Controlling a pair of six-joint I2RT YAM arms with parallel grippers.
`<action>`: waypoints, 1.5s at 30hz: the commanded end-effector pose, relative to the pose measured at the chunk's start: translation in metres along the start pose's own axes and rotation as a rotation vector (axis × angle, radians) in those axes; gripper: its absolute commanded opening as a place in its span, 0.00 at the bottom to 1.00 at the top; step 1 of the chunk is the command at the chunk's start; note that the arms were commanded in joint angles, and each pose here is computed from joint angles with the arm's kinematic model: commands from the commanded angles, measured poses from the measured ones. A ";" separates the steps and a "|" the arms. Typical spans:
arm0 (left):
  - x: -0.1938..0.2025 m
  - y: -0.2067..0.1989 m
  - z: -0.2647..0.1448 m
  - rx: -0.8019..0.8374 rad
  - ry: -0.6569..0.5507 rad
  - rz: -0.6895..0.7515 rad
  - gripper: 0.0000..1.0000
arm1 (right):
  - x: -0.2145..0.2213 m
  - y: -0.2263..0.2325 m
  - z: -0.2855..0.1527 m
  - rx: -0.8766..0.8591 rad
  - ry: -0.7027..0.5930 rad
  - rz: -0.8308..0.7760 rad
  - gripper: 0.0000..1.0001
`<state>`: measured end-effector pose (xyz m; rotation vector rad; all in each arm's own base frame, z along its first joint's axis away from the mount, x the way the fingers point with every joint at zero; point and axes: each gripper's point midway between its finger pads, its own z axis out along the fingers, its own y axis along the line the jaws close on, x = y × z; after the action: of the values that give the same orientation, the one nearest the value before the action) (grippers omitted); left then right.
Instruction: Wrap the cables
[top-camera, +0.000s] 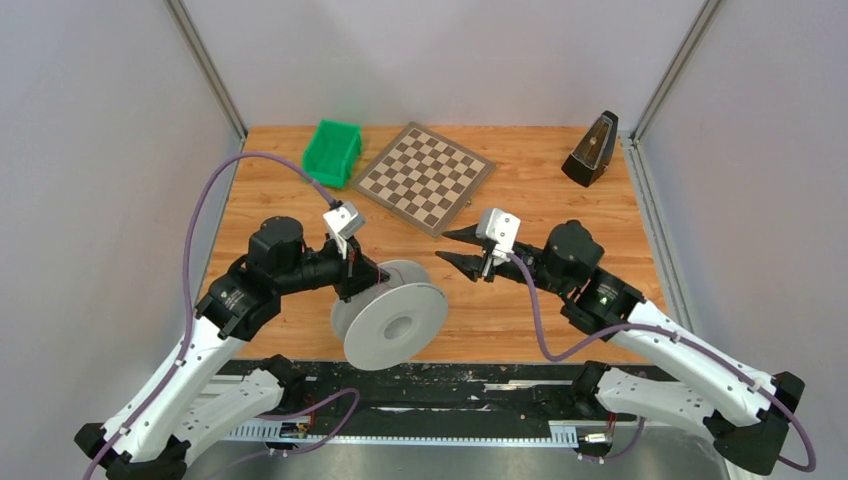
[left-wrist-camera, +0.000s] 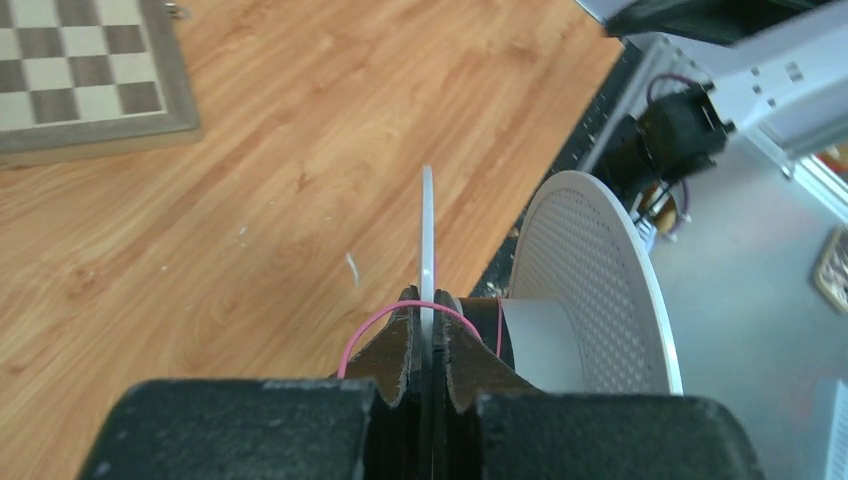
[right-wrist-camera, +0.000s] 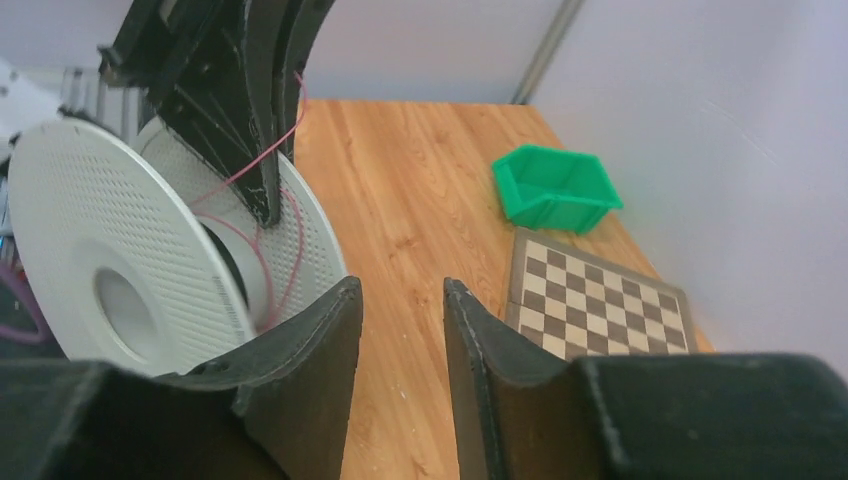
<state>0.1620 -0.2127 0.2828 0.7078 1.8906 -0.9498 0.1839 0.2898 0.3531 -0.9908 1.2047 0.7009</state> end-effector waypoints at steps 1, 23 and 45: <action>-0.011 -0.042 -0.013 0.250 0.012 0.168 0.00 | -0.026 0.028 0.005 -0.336 -0.092 -0.214 0.39; -0.001 -0.080 -0.016 0.565 0.098 0.210 0.00 | -0.019 0.066 0.038 -0.542 -0.347 -0.903 0.41; -0.006 -0.083 -0.011 0.629 0.134 0.147 0.00 | -0.020 0.084 0.049 -0.457 -0.376 -1.166 0.31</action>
<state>0.0998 -0.2484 0.2918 1.2744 1.7051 -1.4042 0.1353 0.3715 0.3415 -1.6542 0.0837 0.2106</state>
